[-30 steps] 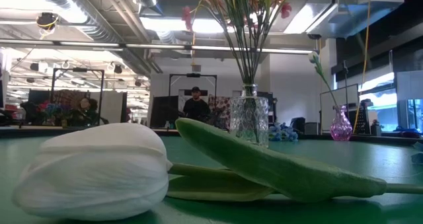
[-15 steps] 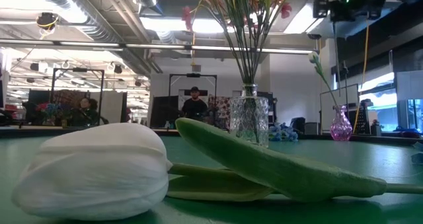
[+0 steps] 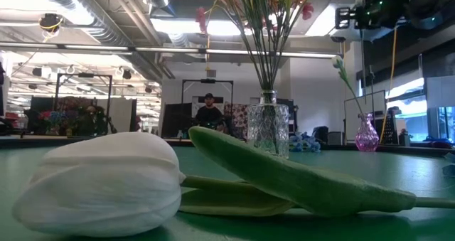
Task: Sort flowers into vase by color
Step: Put the top white flower into the purple vase
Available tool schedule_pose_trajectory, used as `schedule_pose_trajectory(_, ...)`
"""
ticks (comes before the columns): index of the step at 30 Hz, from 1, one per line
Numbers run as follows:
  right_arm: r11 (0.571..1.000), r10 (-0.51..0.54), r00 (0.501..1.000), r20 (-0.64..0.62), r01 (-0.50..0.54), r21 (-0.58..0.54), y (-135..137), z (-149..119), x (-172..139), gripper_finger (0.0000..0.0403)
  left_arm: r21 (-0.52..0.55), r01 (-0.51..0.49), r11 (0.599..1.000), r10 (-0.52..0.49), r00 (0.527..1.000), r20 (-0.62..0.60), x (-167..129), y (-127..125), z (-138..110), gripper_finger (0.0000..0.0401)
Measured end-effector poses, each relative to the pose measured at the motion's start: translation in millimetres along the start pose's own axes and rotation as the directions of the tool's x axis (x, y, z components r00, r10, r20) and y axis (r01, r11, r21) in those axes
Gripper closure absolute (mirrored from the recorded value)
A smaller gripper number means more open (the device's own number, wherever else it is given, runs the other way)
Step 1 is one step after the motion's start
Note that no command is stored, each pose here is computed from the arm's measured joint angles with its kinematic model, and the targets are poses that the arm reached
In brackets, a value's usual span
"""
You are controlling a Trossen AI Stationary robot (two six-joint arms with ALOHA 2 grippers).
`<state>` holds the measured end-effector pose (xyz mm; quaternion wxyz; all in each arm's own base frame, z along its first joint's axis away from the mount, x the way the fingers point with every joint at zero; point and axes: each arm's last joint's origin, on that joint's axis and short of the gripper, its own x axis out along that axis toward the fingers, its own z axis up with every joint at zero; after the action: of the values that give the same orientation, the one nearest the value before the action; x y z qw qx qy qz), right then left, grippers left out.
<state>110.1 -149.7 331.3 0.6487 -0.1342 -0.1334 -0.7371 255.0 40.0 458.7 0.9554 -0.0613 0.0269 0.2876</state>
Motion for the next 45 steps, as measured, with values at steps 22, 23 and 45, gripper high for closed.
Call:
schedule_pose_trajectory(22, 0.999, 0.049, 0.999, 0.007, -0.049, -0.005, -5.6, -52.8, -26.5, 0.0391, 0.027, -0.073, 0.997, 0.076, 0.99, -0.117, 37.6, 7.5, -23.7, 0.029)
schedule_pose_trajectory(23, 0.999, 0.05, 0.999, 0.008, -0.05, 0.009, -6.0, -53.5, -27.1, 0.039, 0.026, -0.073, 0.997, 0.076, 0.989, -0.125, 37.5, 7.1, -24.7, 0.029)
schedule_pose_trajectory(45, 1.0, -0.015, 0.985, -0.172, 0.01, -0.025, 1.4, -71.4, -26.4, 0.0252, 0.024, -0.115, 0.993, 0.118, 0.957, -0.265, 33.3, 9.7, -39.6, 0.029)
